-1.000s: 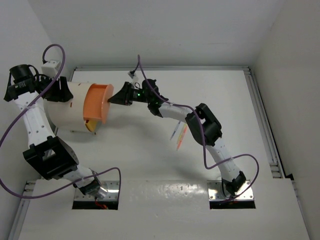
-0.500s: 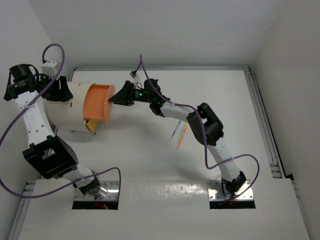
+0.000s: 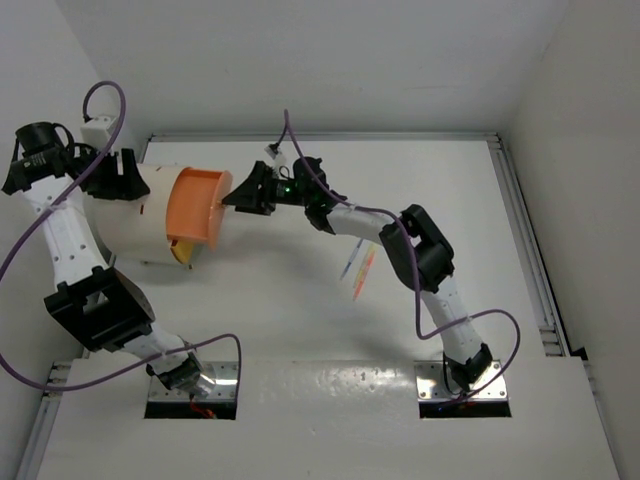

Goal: Sort the stationery into containers
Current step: Open the drawer in the storage box, then pick up the pen from the center of the board.

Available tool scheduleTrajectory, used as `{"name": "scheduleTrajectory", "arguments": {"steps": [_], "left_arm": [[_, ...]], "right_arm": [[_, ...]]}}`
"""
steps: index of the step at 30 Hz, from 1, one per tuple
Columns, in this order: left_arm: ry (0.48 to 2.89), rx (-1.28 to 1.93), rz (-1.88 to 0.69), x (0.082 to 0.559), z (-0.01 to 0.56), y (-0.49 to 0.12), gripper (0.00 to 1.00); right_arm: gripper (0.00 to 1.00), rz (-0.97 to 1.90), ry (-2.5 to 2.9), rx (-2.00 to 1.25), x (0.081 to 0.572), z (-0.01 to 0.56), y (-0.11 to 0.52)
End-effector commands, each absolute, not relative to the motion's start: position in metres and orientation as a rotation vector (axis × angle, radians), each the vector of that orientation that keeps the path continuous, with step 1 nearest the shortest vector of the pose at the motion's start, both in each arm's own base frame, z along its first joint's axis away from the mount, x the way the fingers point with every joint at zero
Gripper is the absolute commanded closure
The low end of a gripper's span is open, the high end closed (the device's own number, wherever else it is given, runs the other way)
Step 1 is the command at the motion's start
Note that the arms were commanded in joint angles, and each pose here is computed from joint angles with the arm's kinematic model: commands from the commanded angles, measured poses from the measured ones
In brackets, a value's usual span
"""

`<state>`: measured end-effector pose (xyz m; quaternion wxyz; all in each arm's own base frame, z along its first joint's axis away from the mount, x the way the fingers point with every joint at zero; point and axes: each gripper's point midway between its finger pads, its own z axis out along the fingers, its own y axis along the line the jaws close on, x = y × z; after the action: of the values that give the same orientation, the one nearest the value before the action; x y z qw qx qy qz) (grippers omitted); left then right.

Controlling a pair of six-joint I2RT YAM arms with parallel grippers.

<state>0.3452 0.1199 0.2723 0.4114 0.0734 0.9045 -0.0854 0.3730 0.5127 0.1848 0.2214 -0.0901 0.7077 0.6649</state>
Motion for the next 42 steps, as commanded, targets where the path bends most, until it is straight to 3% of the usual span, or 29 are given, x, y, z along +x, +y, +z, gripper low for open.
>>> {"name": "scheduleTrajectory", "arguments": {"steps": [1, 5, 12, 19, 20, 25, 35, 38, 42], "left_arm": [[2.15, 0.214, -0.197, 0.353, 0.321, 0.112, 0.3], [1.983, 0.23, -0.092, 0.362, 0.385, 0.115, 0.3], [1.941, 0.249, -0.067, 0.36, 0.409, 0.113, 0.3], [1.917, 0.344, 0.127, 0.354, 0.42, 0.08, 0.31], [1.914, 0.356, 0.115, 0.354, 0.42, 0.071, 0.31], [1.954, 0.335, 0.09, 0.346, 0.401, 0.059, 0.31], [1.949, 0.333, 0.029, 0.338, 0.391, 0.034, 0.31], [1.948, 0.326, 0.043, 0.337, 0.391, 0.036, 0.31], [1.956, 0.33, 0.054, 0.335, 0.388, 0.037, 0.31]], "right_arm": [[0.17, 1.813, 1.863, -0.309, 0.372, 0.23, 0.496], [0.17, 1.756, 1.872, -0.304, 0.379, 0.231, 0.479], [0.19, 1.651, 1.925, -0.276, 0.391, 0.235, 0.435], [0.37, 1.235, 2.248, -0.182, 0.376, 0.189, 0.347], [0.43, 1.149, 2.303, -0.175, 0.371, 0.176, 0.335], [0.52, 0.698, 2.582, -0.104, 0.334, 0.132, 0.256], [0.74, 0.241, 2.816, 0.244, 0.263, 0.049, 0.152], [0.73, 0.245, 2.807, 0.28, 0.269, 0.043, 0.155], [0.6, 0.222, 2.825, 0.303, 0.283, 0.032, 0.16]]}}
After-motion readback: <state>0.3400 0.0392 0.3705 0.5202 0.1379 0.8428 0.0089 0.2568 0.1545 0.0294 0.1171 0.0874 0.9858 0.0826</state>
